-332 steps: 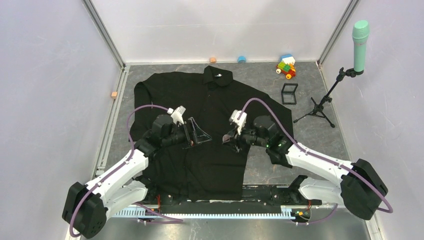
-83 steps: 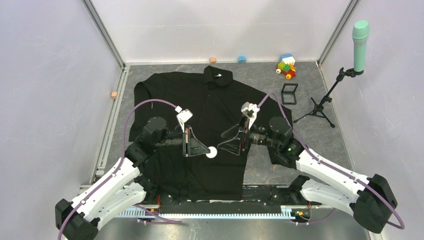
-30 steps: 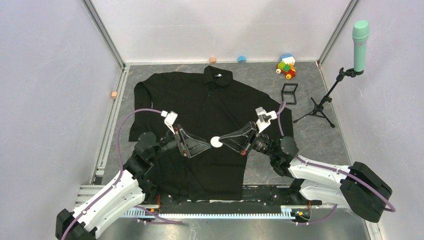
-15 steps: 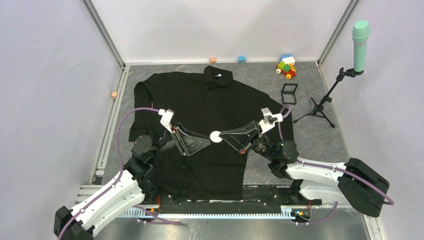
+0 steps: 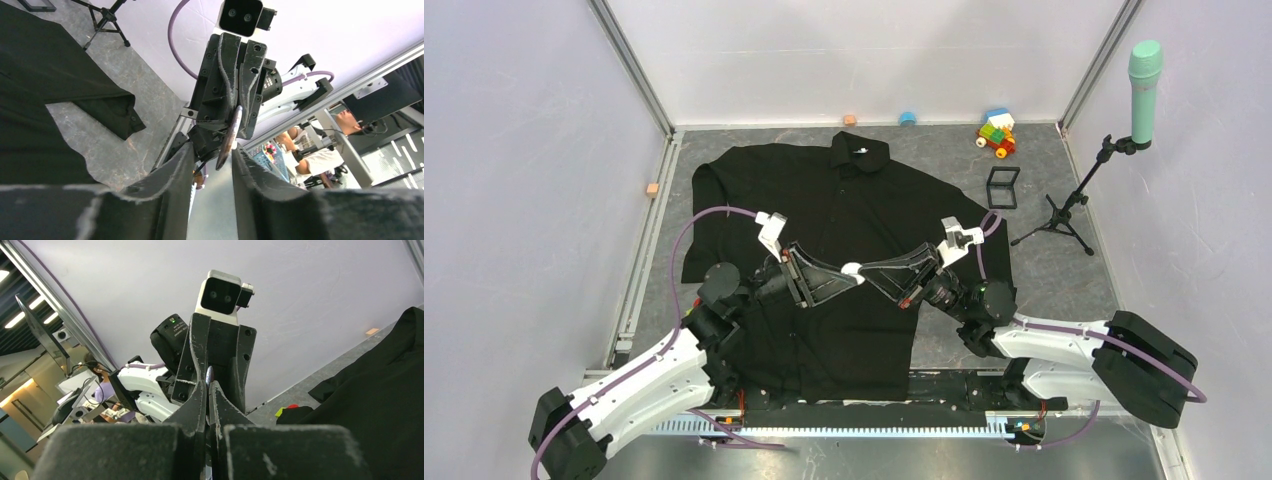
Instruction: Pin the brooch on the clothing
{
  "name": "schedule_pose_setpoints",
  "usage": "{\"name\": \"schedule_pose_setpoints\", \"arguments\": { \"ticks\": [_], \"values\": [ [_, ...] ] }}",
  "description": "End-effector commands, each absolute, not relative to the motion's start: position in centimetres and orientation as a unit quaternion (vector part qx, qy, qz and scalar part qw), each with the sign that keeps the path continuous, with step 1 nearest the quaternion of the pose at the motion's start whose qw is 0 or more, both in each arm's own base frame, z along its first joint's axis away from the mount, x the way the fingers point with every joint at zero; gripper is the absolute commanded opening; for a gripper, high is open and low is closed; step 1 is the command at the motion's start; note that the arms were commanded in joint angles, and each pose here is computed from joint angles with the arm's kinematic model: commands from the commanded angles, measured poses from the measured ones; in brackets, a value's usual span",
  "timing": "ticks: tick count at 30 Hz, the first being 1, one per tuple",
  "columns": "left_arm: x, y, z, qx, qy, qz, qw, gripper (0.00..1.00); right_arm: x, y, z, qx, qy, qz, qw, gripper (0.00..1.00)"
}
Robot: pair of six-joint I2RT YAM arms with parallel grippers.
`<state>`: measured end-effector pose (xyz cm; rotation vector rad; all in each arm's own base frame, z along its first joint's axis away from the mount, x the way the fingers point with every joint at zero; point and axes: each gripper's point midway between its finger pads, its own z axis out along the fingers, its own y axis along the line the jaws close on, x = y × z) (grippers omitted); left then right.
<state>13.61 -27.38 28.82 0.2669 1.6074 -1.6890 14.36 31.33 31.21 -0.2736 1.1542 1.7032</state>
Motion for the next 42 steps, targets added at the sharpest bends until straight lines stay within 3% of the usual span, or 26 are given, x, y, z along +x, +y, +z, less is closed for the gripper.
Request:
{"name": "schedule_pose_setpoints", "arguments": {
  "ticks": [1,7,9,15,18,23,33,42],
  "values": [
    [13.6,-27.7,32.5,0.116,0.592,-0.682,0.414,0.32,13.9,30.9,33.6,-0.118,0.441,0.716,0.529,0.0],
    [13.5,-27.8,32.3,0.117,0.594,-0.681,0.412,0.06,14.0,30.9,33.4,-0.122,0.447,0.709,0.531,0.0],
    [13.3,-27.8,32.1,0.119,0.594,-0.682,0.41,0.02,14.0,30.9,33.2,-0.125,0.451,0.705,0.532,0.02],
    [12.9,-27.5,30.6,0.129,0.613,-0.666,0.405,0.02,14.1,31.4,32.3,-0.151,0.482,0.685,0.524,0.44],
    [12.5,-27.4,29.7,0.147,0.627,-0.653,0.399,0.02,14.1,31.6,31.9,-0.166,0.497,0.676,0.518,0.51],
    [11.8,-27.5,28.9,0.173,0.637,-0.644,0.387,0.02,14.3,32.5,30.9,-0.18,0.53,0.662,0.498,0.49],
    [11.7,-27.5,28.5,0.175,0.641,-0.641,0.383,0.02,14.0,33.7,30.1,-0.189,0.533,0.679,0.468,0.33],
    [12.0,-27.3,28.2,0.166,0.648,-0.634,0.388,0.02,13.8,32.8,29.4,-0.182,0.54,0.671,0.474,0.34]
  ]
}}
